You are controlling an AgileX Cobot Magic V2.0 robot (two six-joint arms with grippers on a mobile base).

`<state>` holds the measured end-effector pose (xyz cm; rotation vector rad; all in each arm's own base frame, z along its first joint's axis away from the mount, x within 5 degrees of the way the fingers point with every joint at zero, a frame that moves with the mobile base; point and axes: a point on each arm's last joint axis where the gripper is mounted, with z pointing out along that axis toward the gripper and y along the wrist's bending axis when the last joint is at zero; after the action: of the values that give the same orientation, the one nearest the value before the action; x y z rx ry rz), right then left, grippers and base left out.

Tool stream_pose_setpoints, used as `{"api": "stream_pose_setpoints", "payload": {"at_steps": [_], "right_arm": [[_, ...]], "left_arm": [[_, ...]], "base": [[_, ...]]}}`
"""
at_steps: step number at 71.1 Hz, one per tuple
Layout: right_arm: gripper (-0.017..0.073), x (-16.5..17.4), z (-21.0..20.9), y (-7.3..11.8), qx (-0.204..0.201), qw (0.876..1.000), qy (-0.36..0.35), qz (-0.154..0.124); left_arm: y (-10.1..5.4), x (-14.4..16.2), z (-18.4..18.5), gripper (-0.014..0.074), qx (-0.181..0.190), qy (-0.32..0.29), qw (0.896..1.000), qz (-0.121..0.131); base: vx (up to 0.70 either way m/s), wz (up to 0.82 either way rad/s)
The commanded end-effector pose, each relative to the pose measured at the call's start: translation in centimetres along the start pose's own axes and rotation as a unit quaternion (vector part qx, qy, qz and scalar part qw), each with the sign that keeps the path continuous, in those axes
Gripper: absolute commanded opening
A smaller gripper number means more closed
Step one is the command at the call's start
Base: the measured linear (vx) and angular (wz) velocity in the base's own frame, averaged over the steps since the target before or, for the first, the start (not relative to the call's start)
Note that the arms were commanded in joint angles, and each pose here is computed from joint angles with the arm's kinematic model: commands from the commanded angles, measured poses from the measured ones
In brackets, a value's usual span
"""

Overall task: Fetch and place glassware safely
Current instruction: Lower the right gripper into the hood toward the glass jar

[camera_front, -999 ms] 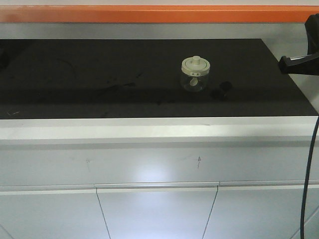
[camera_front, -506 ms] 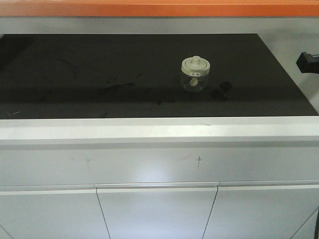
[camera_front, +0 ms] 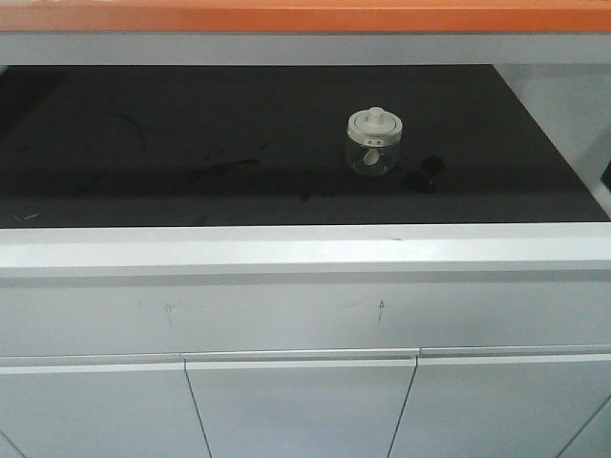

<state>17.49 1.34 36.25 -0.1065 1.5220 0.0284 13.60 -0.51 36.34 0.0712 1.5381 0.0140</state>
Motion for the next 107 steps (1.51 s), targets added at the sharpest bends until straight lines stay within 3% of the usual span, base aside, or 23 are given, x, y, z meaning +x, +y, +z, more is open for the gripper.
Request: {"api": "stream_pose_setpoints", "payload": {"at_steps": [1, 14, 30, 63, 81, 107], "right_arm": [[-0.0004, -0.7, -1.1, 1.2, -0.037, 0.998, -0.043, 0.001], [-0.0004, 2.3, -2.9, 2.6, -0.081, 0.997, -0.017, 0.002], [-0.0004, 5.4, -3.9, 2.7, -0.087, 0.996, 0.018, 0.001], [-0.0004, 5.4, -3.5, 2.9, -0.092, 0.996, 0.001, 0.003], [-0.0004, 6.7, 0.1, 3.9, -0.114, 0.993, -0.02, -0.003], [-0.0004, 10.3, 9.0, 5.8, -0.139, 0.99, -0.033, -0.001]], "left_arm": [[0.0, -0.4, -1.5, -0.0007, -0.003, -0.045, 0.999, -0.003], [-0.1, 2.1, -3.8, -0.0007, -0.002, -0.009, 1.0, -0.004], [-0.2, 4.5, -5.0, -0.0007, -0.001, 0.015, 1.0, -0.003], [-0.3, 5.0, -5.0, -0.0007, 0.0, 0.029, 1.0, -0.006], [-0.3, 5.0, -5.0, -0.0007, 0.0, 0.029, 1.0, -0.006], [-0.3, 5.0, -5.0, -0.0007, 0.0, 0.029, 1.0, -0.006]], "base": [[0.0, 0.0], [0.0, 0.0], [0.0, 0.0], [0.0, 0.0], [0.0, 0.0], [0.0, 0.0]]}}
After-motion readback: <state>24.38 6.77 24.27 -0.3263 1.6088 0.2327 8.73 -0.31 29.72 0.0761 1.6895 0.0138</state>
